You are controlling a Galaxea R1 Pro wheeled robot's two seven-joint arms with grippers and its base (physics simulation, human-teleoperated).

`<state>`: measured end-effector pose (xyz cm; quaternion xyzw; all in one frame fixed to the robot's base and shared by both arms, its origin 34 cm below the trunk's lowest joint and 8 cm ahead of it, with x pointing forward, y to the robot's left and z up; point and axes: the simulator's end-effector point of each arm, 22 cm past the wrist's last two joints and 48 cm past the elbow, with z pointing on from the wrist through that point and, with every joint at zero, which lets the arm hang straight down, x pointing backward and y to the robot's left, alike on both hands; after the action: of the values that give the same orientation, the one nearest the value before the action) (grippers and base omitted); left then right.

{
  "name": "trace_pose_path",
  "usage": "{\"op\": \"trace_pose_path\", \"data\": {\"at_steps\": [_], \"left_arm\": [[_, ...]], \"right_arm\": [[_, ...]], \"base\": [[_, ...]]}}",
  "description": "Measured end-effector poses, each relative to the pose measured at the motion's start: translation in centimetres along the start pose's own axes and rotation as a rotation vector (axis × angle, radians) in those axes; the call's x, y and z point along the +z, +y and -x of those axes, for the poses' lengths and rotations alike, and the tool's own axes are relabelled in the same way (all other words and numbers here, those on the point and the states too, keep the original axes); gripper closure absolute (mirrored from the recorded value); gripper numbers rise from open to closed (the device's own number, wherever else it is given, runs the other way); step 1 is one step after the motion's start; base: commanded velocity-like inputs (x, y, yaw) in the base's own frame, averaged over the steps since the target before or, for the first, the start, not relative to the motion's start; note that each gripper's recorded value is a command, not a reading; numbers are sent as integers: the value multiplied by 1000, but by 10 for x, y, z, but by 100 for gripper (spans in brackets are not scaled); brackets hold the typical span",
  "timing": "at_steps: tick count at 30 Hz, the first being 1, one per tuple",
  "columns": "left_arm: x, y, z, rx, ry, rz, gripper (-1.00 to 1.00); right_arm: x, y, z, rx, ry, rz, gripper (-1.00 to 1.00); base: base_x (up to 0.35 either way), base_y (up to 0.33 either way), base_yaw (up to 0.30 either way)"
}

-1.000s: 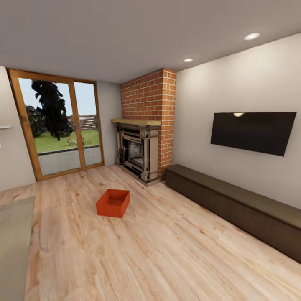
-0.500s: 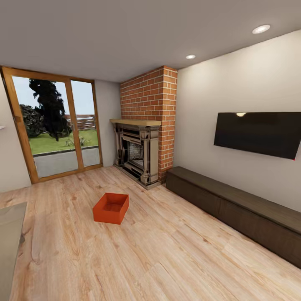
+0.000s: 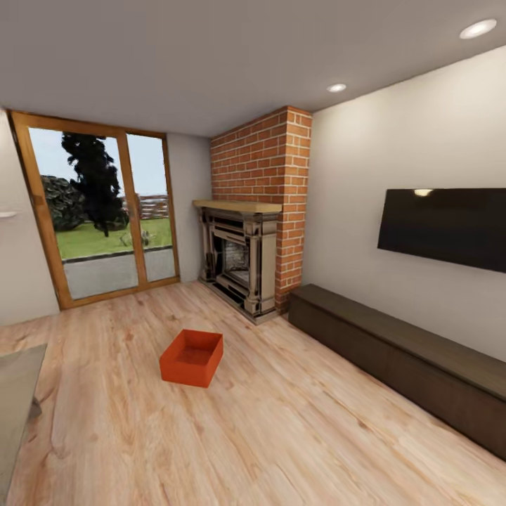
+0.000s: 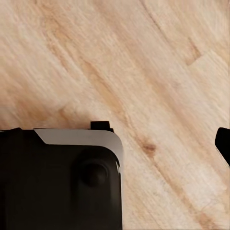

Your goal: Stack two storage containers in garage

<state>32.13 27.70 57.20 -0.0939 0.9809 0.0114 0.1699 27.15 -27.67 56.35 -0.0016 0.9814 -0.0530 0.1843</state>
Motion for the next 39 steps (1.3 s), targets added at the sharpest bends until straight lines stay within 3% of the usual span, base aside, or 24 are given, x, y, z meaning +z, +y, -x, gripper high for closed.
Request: {"op": "trace_pose_path", "data": {"at_steps": [25, 39], "left_arm": [[0, -1, 0, 0, 1, -1, -100], [0, -1, 0, 0, 1, -1, -100]], "right_arm": [[0, -3, 0, 0, 0, -3, -100], [0, 0, 2, -10, -8, 1, -100]], "base": [[326, 94, 264], [325, 96, 27]]}}
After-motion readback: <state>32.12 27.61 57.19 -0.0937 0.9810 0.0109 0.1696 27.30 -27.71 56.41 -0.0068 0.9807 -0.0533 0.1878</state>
